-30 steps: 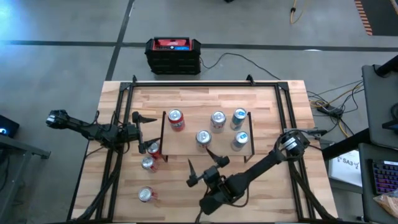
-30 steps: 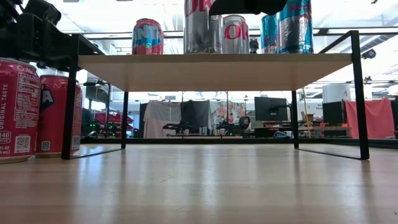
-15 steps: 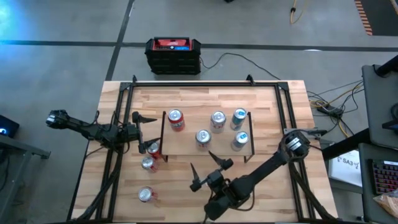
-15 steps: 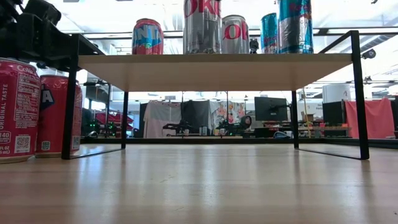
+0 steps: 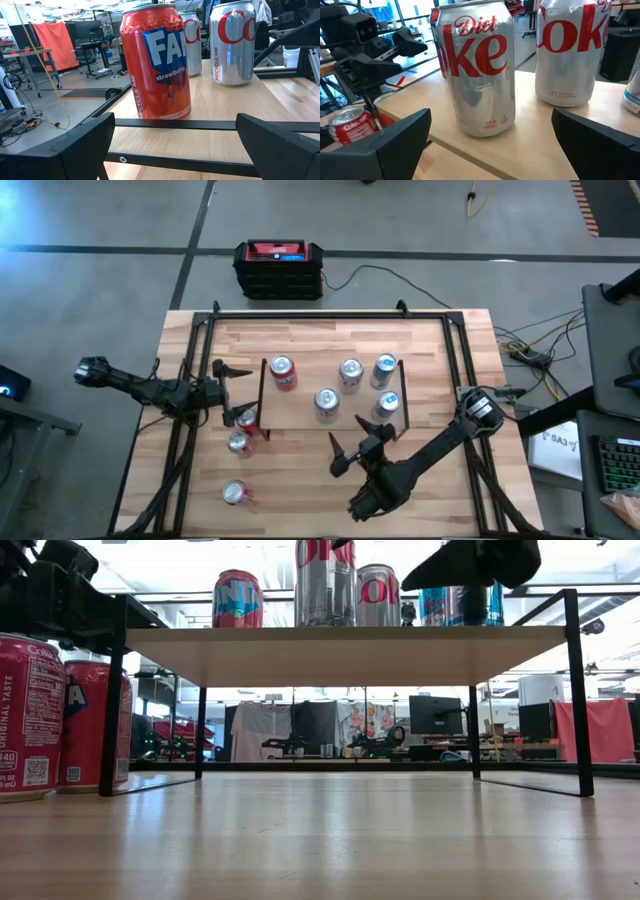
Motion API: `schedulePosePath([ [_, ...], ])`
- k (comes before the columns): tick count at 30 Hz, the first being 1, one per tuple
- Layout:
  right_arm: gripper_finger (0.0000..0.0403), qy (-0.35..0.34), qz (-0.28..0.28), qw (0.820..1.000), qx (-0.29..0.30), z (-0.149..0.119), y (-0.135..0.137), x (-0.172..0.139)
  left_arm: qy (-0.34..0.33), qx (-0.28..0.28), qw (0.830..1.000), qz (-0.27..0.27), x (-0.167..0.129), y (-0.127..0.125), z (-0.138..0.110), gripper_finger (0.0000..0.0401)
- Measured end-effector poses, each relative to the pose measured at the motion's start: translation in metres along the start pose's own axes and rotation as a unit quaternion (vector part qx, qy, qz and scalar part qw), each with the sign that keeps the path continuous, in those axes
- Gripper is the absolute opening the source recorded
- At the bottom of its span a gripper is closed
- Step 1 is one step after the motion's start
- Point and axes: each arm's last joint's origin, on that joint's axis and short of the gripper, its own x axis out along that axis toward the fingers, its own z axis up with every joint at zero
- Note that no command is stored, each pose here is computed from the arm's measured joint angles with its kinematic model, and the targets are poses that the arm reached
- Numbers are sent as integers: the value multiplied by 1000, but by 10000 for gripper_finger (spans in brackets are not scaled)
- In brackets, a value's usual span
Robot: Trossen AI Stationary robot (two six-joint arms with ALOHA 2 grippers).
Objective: Place canned beverage on shelf
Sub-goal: Put the silver red soda can on the shelf aligned with the other silver red soda can
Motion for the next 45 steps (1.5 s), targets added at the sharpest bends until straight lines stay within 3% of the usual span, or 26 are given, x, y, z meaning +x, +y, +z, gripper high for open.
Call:
schedulePosePath([
  [11,400,-17,6,1000,-8,1,9,5,0,0,1000,0,0,0,0,400],
  [21,400,3,-19,1000,-4,7,23,43,0,0,1000,0,0,0,0,400],
  [32,400,-3,-42,999,9,11,20,64,0,0,1000,0,0,0,0,400],
  [45,400,-4,-44,999,6,12,21,66,0,0,1000,0,0,0,0,400],
])
